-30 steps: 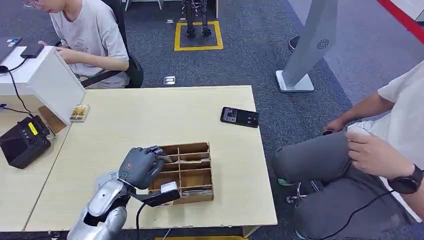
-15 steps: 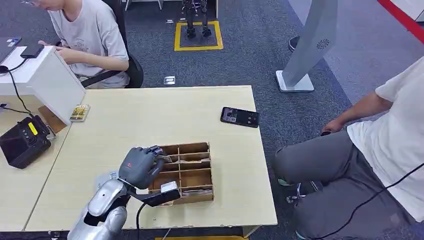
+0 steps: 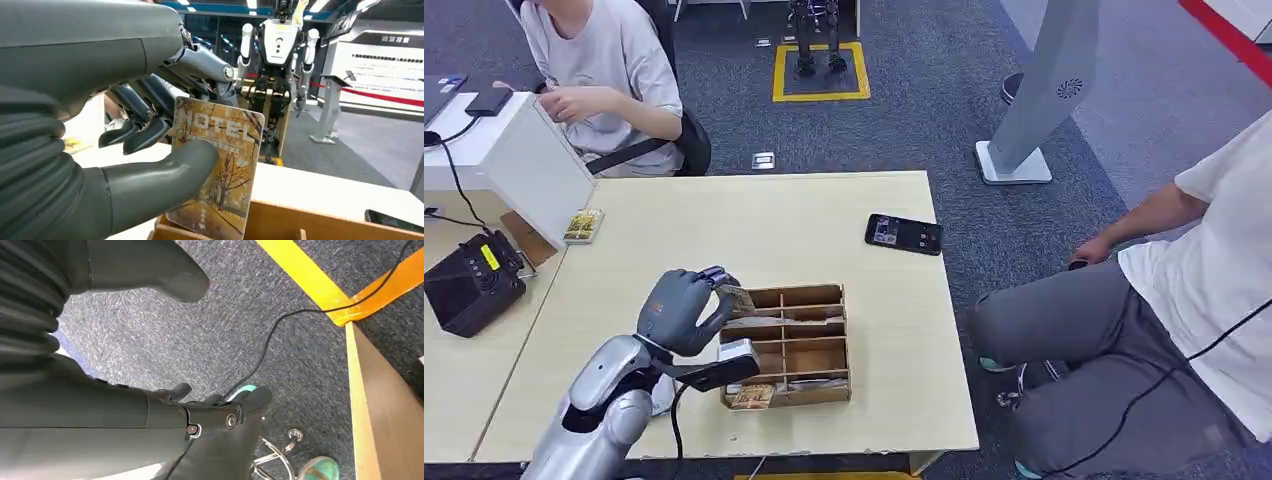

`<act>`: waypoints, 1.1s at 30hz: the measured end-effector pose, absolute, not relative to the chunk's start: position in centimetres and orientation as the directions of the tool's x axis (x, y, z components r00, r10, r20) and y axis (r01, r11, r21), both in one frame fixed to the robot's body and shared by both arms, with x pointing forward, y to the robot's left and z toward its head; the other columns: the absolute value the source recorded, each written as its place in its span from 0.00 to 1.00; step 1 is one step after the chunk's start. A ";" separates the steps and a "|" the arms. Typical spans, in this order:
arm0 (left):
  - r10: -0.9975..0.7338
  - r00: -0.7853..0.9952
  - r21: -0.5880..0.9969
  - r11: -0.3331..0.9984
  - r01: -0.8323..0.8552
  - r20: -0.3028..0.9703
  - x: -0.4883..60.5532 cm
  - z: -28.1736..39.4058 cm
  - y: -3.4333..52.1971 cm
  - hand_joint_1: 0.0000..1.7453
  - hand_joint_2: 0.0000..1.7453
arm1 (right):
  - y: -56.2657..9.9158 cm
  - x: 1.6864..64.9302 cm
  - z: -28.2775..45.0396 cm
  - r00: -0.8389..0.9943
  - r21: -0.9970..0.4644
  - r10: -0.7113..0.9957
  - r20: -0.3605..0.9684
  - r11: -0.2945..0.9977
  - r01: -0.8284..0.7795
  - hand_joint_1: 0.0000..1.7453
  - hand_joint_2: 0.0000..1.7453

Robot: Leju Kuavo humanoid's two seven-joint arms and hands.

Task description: Pass the card to the sensor for recognition and then transmit it.

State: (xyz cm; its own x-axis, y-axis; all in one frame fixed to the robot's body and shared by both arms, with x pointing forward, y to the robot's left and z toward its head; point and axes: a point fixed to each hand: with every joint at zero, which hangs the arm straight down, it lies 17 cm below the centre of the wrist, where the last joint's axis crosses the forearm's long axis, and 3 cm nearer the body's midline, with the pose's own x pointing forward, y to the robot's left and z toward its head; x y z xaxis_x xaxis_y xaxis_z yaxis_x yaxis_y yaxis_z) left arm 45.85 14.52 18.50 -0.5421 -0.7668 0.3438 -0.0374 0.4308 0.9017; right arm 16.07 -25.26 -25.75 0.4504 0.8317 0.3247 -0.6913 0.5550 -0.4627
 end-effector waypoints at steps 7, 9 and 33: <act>-0.709 -0.585 0.855 0.516 -0.051 0.393 47.4 25.1 17.0 1.00 1.00 | -25.3 16.0 -25.8 0.451 -0.462 0.832 0.324 0.555 -0.692 0.00 1.00; -0.695 -0.616 0.846 0.526 -0.085 0.371 48.5 30.6 18.8 1.00 1.00 | -25.3 15.9 -25.8 0.452 -0.461 0.831 0.323 0.556 -0.692 0.00 1.00; -0.982 -0.002 0.911 -0.173 -0.374 -0.188 55.3 30.6 34.9 1.00 1.00 | -24.6 15.3 -25.9 0.473 -0.445 0.819 0.325 0.573 -0.688 0.00 1.00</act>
State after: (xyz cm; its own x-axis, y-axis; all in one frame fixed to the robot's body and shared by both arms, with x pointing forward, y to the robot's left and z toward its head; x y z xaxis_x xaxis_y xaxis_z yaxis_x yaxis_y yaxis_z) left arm 55.27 34.85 30.57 -0.0023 -0.9822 -0.1878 -0.3743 -0.1733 0.9110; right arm 15.30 -24.62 -25.93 0.4729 0.8191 0.3246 -0.6878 0.5735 -0.4451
